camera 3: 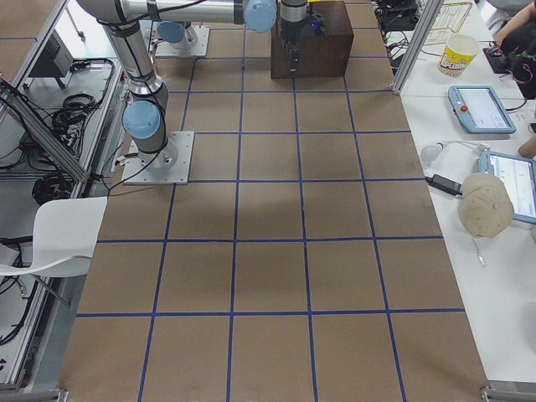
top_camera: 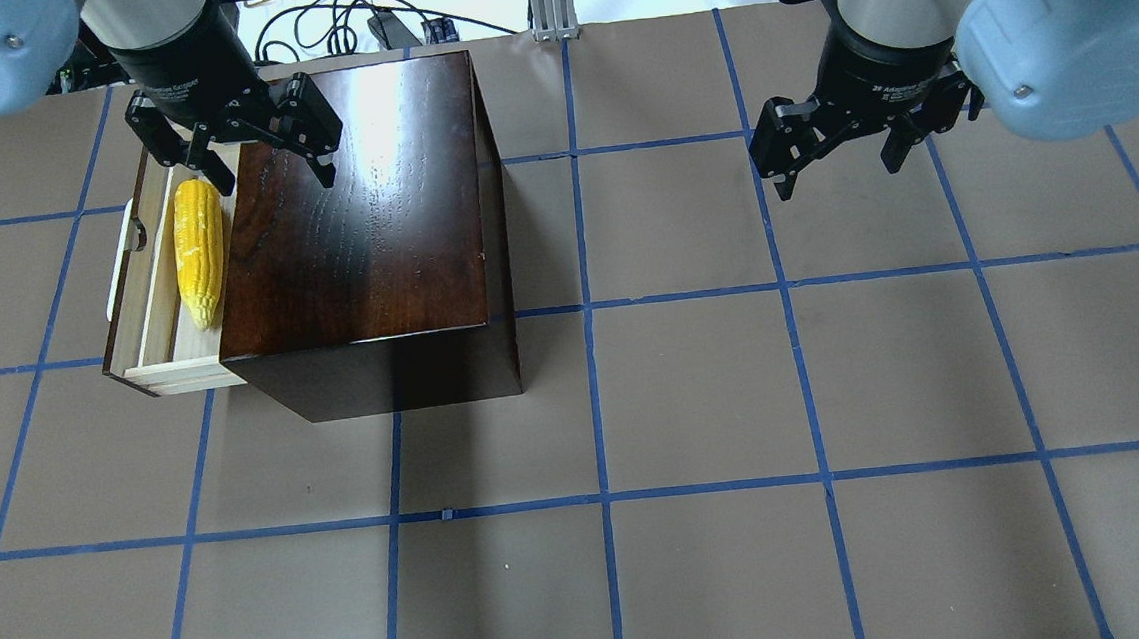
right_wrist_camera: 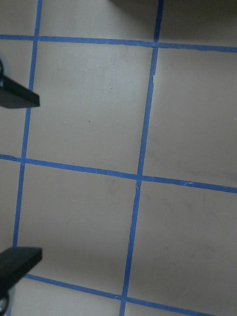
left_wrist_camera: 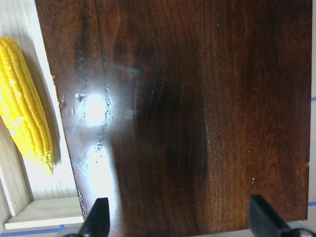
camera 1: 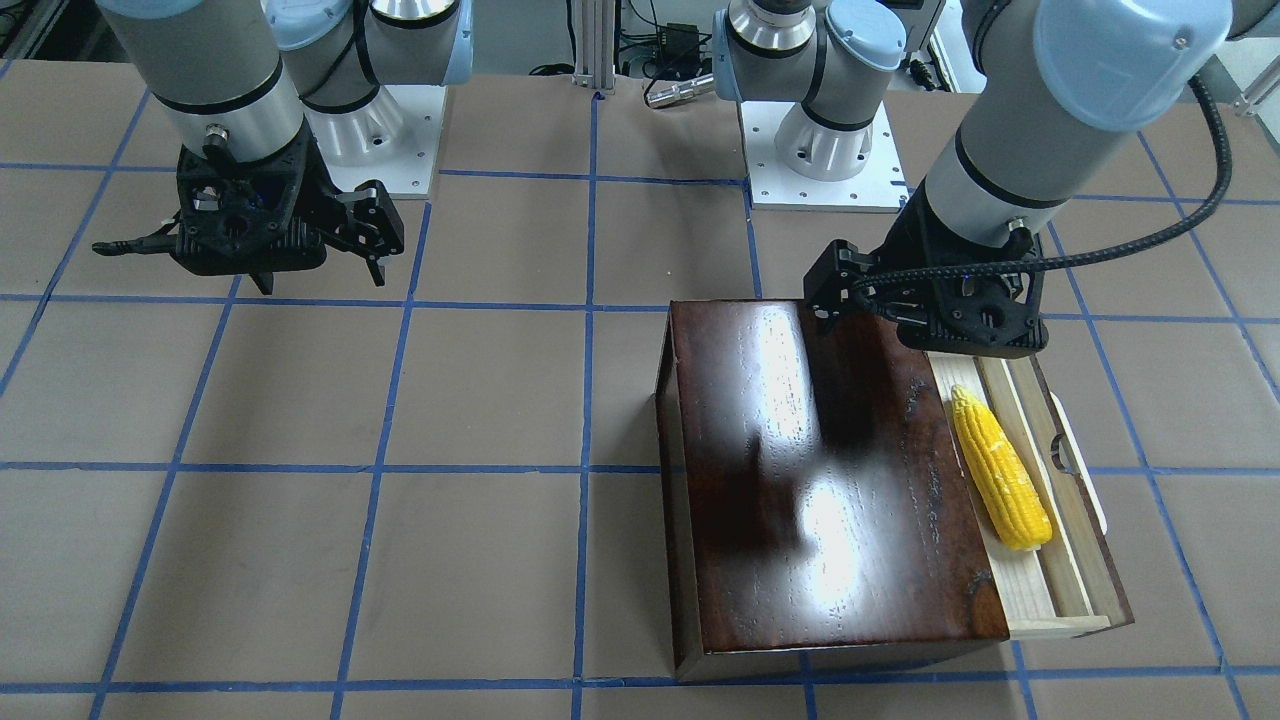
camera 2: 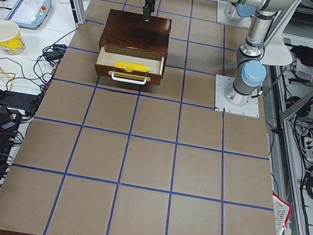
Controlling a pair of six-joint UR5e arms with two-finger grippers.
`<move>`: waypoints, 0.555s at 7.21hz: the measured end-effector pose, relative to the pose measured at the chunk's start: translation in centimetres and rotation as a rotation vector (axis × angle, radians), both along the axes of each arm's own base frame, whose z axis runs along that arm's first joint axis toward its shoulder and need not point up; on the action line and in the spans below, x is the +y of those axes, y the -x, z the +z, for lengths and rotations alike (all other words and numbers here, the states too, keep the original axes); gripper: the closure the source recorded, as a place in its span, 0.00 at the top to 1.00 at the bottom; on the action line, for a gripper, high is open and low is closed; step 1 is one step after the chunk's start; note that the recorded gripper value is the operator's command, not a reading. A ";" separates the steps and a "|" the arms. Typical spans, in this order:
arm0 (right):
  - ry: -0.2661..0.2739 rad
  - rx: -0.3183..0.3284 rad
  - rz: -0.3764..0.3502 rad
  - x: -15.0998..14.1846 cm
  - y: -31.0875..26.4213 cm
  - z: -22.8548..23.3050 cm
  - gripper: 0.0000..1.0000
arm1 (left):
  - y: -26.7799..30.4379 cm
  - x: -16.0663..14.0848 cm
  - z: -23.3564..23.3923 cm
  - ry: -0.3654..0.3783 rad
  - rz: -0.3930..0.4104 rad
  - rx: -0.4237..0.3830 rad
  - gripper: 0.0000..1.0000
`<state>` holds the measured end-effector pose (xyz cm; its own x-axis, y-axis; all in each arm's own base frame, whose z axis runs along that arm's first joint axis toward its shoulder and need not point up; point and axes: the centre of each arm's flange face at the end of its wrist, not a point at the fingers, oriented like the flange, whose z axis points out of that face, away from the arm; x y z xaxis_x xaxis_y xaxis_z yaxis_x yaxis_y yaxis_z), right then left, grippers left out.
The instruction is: Open drawer and put corn inside
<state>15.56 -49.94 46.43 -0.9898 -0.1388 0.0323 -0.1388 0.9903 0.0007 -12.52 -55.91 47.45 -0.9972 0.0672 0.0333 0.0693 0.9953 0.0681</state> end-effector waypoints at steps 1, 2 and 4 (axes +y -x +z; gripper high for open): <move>0.000 0.000 0.000 0.0 0.0 0.0 1.00 | 0.0 0.3 0.0 0.000 0.001 0.000 1.00; 0.000 0.000 0.000 0.0 0.0 0.0 1.00 | 0.0 0.5 0.0 0.000 0.002 0.001 1.00; 0.000 0.000 -0.001 0.0 0.0 0.0 1.00 | 0.0 0.6 0.0 0.002 0.002 0.001 1.00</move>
